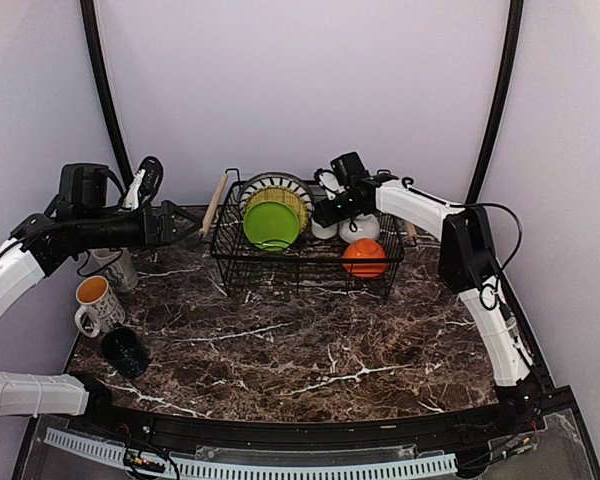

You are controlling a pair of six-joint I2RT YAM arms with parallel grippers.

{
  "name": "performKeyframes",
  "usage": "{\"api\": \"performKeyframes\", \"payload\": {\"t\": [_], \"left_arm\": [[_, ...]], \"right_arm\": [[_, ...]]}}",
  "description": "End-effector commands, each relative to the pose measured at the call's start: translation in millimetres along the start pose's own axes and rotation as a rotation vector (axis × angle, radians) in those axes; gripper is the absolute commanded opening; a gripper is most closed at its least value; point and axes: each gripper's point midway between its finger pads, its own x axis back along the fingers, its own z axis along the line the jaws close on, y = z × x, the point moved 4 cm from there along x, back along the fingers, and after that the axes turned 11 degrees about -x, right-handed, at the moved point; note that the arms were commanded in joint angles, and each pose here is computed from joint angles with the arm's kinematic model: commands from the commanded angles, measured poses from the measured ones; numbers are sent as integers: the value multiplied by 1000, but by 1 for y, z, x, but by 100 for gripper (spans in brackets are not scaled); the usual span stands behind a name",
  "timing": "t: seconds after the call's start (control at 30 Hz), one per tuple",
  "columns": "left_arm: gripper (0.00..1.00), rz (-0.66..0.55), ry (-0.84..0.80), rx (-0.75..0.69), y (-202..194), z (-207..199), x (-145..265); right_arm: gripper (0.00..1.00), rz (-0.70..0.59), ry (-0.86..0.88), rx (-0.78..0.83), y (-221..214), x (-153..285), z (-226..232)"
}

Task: Unload the mixed dishes from the dish rack
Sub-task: Grab the cup from the dish rack.

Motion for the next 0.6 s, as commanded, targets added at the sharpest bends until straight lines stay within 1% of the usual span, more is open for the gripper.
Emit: {"api": "performKeyframes", "payload": {"t": [0.0,0.03,0.13,0.23,0.3,0.33,0.37,0.43,0.57], "left_arm": [[99,-7,-16,24,-3,0,0],[99,-7,-20,26,-3,-1,1],[99,-11,-30,38,-3,-2,0],[99,-18,-49,49,-2,-3,-2],[99,-24,-66,60,-2,-4,-4],[99,-26,-74,70,-2,-5,-5],[99,-29,-88,74,-2,-5,-7],[99,-38,-113,91,-1,-7,-11],[99,-69,-176,128,5,-12,-19]], "right_arm": [[55,-81,17,2,23,8,5],[50,-87,21,0,25,11,5],[41,-103,32,-3,33,27,8],[33,-122,38,-39,39,49,10],[30,-150,50,-55,46,72,11],[30,-153,58,-66,44,76,12],[30,-178,65,-80,49,91,12],[30,-222,118,-105,53,112,18],[28,-265,222,-175,49,142,28]]}}
